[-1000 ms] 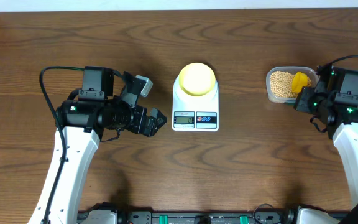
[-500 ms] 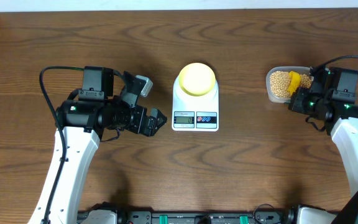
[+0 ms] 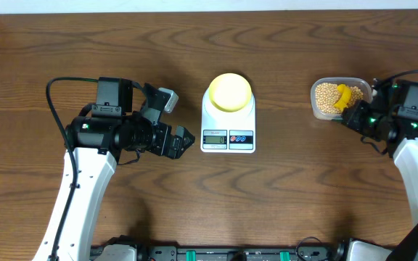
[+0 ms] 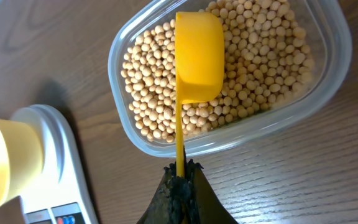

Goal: Scoop item into bowl and weigh 50g on scale
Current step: 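Drag the yellow scoop through the soybeans to fill it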

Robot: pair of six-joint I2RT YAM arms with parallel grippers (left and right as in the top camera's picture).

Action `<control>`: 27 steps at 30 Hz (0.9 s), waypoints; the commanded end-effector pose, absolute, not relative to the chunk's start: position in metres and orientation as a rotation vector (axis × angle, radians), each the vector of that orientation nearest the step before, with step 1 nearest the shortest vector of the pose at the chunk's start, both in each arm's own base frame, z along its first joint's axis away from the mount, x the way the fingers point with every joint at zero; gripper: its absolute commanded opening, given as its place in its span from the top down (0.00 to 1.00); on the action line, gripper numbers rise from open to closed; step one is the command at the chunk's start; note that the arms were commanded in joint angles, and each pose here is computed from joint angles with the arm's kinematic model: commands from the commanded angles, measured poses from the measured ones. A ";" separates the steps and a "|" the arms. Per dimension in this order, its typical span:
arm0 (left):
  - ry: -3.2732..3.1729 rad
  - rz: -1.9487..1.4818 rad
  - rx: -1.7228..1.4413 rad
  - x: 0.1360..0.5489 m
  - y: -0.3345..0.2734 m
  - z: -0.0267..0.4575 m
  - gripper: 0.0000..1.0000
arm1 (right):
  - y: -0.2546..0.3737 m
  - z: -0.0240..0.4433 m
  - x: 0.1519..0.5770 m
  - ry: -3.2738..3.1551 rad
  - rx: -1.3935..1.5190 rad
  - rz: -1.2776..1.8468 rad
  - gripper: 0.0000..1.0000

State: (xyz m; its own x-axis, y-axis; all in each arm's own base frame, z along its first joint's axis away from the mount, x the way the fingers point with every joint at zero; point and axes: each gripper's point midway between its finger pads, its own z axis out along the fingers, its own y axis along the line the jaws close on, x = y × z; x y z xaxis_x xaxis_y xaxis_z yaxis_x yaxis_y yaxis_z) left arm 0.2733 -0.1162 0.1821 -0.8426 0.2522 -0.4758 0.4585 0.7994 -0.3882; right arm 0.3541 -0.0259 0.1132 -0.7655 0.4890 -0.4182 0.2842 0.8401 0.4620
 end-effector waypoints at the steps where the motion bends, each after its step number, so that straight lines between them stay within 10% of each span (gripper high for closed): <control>1: 2.597 -0.687 0.531 0.273 -0.113 0.178 0.02 | -0.022 0.123 0.357 2.441 0.599 0.653 0.99; 27: 2.597 -0.686 0.531 0.273 -0.113 0.178 0.02 | -0.052 0.143 0.349 2.285 0.817 0.927 0.99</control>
